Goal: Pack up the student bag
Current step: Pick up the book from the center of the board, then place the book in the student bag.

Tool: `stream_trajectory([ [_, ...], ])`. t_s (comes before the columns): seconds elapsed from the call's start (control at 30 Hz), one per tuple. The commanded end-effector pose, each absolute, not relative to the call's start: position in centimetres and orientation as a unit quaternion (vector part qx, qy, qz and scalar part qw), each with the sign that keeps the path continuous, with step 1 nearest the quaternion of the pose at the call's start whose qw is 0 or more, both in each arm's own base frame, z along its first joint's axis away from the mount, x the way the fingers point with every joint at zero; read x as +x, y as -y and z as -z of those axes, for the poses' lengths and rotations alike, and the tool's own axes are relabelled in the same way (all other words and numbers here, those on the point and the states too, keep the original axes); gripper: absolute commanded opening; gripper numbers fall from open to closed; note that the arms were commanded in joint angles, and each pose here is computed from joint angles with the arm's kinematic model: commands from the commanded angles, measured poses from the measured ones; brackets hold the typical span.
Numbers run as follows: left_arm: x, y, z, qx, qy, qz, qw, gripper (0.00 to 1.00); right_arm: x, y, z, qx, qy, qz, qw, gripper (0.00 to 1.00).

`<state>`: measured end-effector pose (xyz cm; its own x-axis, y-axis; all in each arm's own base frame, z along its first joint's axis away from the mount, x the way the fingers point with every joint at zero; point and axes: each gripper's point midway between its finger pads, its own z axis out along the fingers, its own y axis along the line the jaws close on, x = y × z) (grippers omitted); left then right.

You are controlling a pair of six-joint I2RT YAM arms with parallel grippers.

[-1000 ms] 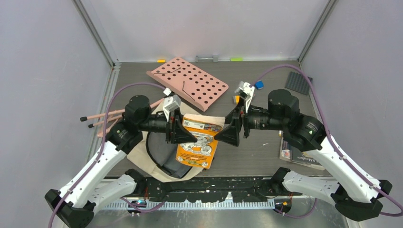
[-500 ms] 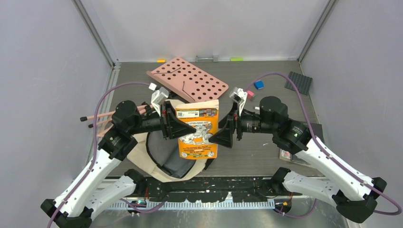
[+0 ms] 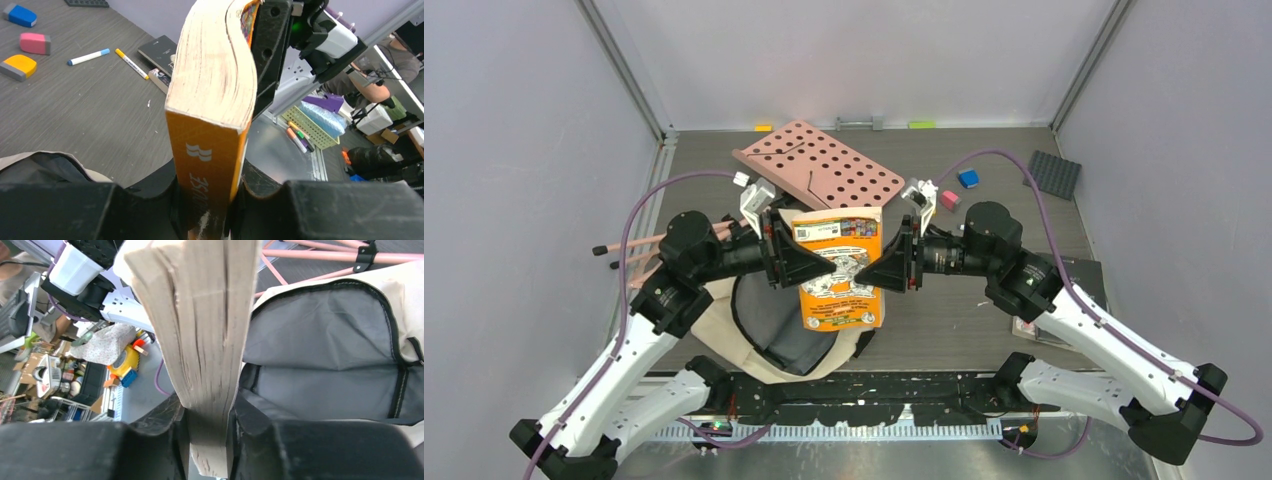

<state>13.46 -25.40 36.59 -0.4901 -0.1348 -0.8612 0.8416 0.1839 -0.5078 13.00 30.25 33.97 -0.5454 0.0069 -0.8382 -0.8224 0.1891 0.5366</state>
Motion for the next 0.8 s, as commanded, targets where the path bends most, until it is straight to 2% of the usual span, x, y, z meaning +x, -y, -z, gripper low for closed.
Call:
stream_trajectory([
  [0.0, 14.5, 25.1, -38.8, 0.258, -0.629, 0.568, 0.464, 0.11, 14.4, -30.1, -35.1, -0.271, -0.670, -0.553, 0.415, 0.11],
  [0.07, 15.5, 24.7, -37.9, 0.246, -0.653, 0.539, 0.471, 0.44, 15.9, -29.4, -34.3, -0.231, -0.692, -0.528, 0.436, 0.02],
  [0.1, 16.2, 24.3, -37.0, 0.234, -0.672, 0.518, 0.474, 0.62, 16.4, -28.9, -34.2, -0.214, -0.699, -0.518, 0.445, 0.01],
  [0.17, 18.0, 23.0, -34.3, 0.206, -0.726, 0.454, 0.474, 0.89, 18.9, -27.5, -32.9, -0.154, -0.732, -0.466, 0.473, 0.01],
  [0.2, 18.8, 22.1, -32.9, 0.194, -0.754, 0.416, 0.470, 0.98, 19.4, -26.9, -32.0, -0.136, -0.749, -0.448, 0.470, 0.01],
  [0.4, 23.5, 14.8, -24.5, 0.115, -0.891, 0.196, 0.394, 1.00, 22.6, -23.7, -29.0, -0.034, -0.809, -0.350, 0.471, 0.01],
  [0.57, 25.8, 8.5, -19.4, 0.007, -0.928, 0.124, 0.352, 1.00, 22.7, -23.4, -28.4, 0.006, -0.813, -0.356, 0.460, 0.01],
  [0.77, 25.8, 3.2, -16.5, -0.045, -0.945, 0.017, 0.324, 1.00, 22.1, -23.6, -27.0, 0.011, -0.829, -0.354, 0.433, 0.01],
])
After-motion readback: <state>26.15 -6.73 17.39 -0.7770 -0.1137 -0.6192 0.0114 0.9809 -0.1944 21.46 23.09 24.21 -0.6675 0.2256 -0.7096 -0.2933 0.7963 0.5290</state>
